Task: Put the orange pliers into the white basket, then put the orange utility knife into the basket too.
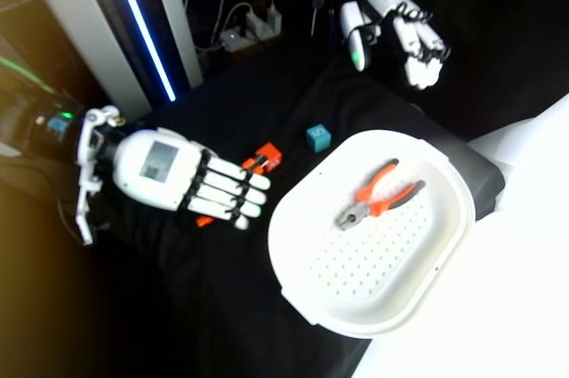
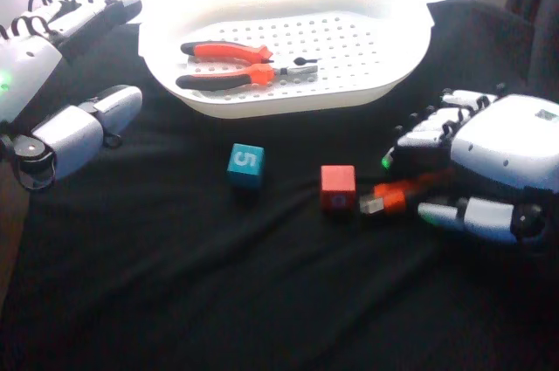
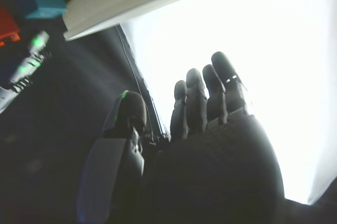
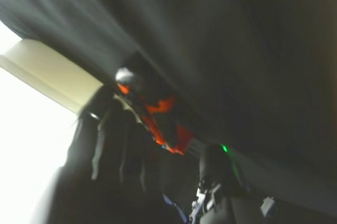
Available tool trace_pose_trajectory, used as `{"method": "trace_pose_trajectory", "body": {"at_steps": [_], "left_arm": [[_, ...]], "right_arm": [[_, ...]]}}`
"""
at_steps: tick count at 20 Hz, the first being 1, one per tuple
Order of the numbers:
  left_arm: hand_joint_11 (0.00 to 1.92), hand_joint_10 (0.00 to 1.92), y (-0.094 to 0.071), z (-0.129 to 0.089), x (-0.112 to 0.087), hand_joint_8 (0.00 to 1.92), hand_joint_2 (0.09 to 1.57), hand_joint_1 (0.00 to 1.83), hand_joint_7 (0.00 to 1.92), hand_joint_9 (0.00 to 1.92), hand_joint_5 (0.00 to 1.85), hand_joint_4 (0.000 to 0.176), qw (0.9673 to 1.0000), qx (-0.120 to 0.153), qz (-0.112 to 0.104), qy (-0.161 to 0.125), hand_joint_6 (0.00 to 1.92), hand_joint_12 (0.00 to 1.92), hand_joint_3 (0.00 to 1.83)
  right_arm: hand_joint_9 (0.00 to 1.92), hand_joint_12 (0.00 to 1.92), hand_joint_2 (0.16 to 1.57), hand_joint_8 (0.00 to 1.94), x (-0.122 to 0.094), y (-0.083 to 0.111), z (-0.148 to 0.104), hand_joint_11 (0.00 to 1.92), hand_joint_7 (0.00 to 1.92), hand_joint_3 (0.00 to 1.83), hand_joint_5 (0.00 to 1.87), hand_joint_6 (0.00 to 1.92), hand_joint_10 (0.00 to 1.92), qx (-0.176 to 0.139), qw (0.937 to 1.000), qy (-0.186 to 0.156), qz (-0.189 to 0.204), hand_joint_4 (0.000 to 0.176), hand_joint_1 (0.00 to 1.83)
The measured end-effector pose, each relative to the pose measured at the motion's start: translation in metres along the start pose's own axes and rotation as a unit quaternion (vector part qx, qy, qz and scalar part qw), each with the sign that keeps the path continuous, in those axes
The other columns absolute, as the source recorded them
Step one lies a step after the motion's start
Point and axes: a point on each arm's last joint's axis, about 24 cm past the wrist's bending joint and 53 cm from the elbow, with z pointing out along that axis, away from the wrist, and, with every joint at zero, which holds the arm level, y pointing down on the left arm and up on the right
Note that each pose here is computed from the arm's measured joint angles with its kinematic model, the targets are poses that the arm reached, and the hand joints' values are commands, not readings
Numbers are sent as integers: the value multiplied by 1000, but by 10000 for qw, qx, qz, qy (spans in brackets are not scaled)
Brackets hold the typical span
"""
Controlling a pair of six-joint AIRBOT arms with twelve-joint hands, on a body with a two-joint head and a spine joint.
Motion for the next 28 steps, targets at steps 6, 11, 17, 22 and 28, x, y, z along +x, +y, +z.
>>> {"method": "trace_pose_trajectory", "body": {"at_steps": [6, 11, 17, 22, 28], "left_arm": [[0, 434, 3, -3, -2, 4, 1472, 511, 290, 61, 109, 3, 10000, -35, -33, -54, 334, 798, 0], [0, 397, 2, -7, -2, 6, 1468, 501, 305, 99, 117, 0, 10000, -22, -41, -79, 338, 917, 0], [0, 373, 6, -8, -3, 1, 1471, 457, 287, 84, 17, 9, 9999, -80, -56, -114, 546, 766, 1], [0, 394, 6, -9, -4, 0, 1491, 381, 280, 79, 0, 4, 9998, -72, -73, -145, 508, 835, 3], [0, 392, 8, -11, -3, 3, 1483, 402, 292, 98, 18, 12, 9998, -102, -96, -126, 498, 908, 0]], "right_arm": [[1455, 1921, 1233, 1941, -22, 20, -5, 1443, 1353, 0, 1090, 1921, 1921, -228, 9991, -351, 1, 95, 1439], [1378, 1921, 1304, 1941, -83, 63, -27, 1425, 1182, 18, 894, 1921, 1921, -862, 9885, -1184, -378, 0, 1304], [1455, 1921, 1324, 1941, -109, 78, -28, 1475, 1281, 4, 942, 1921, 1921, -1063, 9818, -1500, -471, 149, 1239], [1324, 1921, 1318, 1941, -124, 81, -29, 1380, 1094, 0, 791, 1921, 1921, -1104, 9782, -1690, -485, 26, 1202], [1192, 1921, 1348, 1749, -120, 86, -30, 1196, 1003, 13, 589, 1656, 1784, -1137, 9788, -1654, -418, 0, 942]]}}
